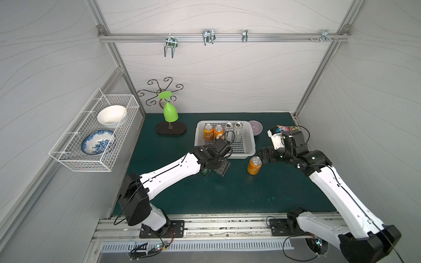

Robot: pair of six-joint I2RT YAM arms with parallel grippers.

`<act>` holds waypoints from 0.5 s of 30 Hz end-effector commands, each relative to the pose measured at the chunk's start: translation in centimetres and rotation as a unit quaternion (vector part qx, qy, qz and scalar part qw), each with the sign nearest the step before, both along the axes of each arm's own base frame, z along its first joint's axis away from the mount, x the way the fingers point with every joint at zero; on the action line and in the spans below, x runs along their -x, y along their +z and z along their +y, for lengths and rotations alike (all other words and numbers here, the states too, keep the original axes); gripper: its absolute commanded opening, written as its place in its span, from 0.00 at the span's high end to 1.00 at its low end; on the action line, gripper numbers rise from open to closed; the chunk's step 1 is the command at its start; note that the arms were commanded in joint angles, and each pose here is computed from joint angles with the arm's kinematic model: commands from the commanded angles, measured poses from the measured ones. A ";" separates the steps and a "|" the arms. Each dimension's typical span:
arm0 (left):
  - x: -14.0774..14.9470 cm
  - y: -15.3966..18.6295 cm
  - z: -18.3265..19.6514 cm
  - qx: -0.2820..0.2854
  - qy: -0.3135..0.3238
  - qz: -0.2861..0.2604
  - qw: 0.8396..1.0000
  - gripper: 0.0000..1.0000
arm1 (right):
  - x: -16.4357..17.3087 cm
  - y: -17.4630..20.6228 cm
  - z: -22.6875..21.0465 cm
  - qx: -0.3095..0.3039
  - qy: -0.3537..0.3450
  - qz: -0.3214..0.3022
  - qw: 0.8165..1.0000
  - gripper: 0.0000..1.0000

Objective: Take out the drinks from the basket
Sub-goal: Place the drink at the center of the board.

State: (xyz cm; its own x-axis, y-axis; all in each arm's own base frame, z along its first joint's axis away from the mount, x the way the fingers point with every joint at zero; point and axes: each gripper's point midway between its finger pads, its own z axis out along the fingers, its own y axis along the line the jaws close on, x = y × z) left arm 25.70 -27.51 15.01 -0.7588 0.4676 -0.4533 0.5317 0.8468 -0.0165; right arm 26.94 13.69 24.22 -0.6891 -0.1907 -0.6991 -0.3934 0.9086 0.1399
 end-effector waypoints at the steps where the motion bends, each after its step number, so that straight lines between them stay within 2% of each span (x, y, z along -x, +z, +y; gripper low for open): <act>1: -1.9 1.5 -2.0 0.027 0.009 -0.043 0.999 0.54 | 0.5 0.0 -0.6 0.001 -0.006 -0.001 1.000 0.01; 9: -2.7 -0.3 -1.9 0.001 0.015 -0.044 0.999 0.53 | 0.6 0.0 -0.9 0.004 -0.009 -0.003 1.000 0.01; 15: -3.0 -1.3 -2.6 0.006 0.015 -0.038 0.999 0.53 | 0.6 0.0 -1.0 0.004 -0.010 -0.003 1.000 0.01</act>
State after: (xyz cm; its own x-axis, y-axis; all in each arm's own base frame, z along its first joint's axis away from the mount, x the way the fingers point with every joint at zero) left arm 26.80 -28.10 12.12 -0.7654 0.4861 -0.4216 0.5206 0.8529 0.0383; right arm 26.70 13.28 24.22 -0.6873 -0.1831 -0.7029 -0.3854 0.9122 0.1392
